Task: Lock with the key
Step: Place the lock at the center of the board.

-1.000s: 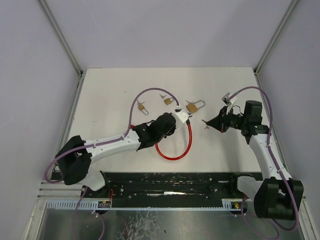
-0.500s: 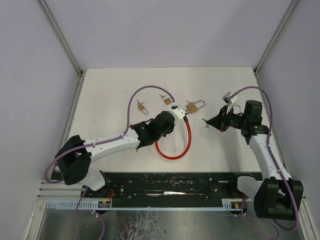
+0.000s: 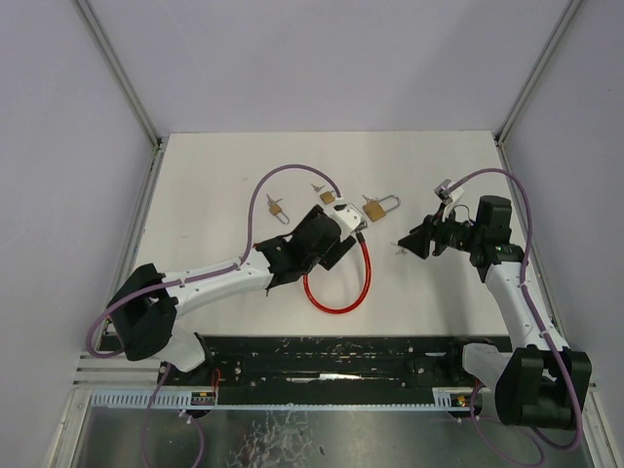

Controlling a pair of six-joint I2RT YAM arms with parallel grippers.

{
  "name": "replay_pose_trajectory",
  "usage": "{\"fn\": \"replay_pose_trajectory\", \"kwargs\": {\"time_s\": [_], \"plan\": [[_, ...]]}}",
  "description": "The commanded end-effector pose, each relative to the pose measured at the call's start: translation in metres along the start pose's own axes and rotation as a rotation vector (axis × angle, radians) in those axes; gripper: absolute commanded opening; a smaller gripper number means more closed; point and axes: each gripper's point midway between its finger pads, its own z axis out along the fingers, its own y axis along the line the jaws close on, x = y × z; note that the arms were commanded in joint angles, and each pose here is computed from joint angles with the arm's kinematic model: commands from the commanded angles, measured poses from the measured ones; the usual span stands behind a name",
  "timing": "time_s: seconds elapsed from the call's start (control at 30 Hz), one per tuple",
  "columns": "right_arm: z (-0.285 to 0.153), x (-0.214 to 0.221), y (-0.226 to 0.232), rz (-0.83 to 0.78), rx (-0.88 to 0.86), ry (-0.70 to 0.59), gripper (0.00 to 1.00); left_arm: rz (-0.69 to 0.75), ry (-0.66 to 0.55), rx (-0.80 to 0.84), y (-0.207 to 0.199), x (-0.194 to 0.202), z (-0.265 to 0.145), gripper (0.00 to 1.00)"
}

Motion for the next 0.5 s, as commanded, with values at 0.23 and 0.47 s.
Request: {"fn": "replay_pose_trajectory", "kwargs": {"time_s": [0.23,0.47], "plan": [[-0.0018,-0.0073,-0.0013,-0.046,0.011,-0.027,0.99,-0.060,-0.067,-0.030,0.0047,-0.0268,-0.0007,1.00],[-0.0015,-0.0066,-0.0007,-0.041,0.007,-0.026,0.99,-0.060,-0.068,-0.029,0.0046,-0.0270,-0.0011,1.00]]}}
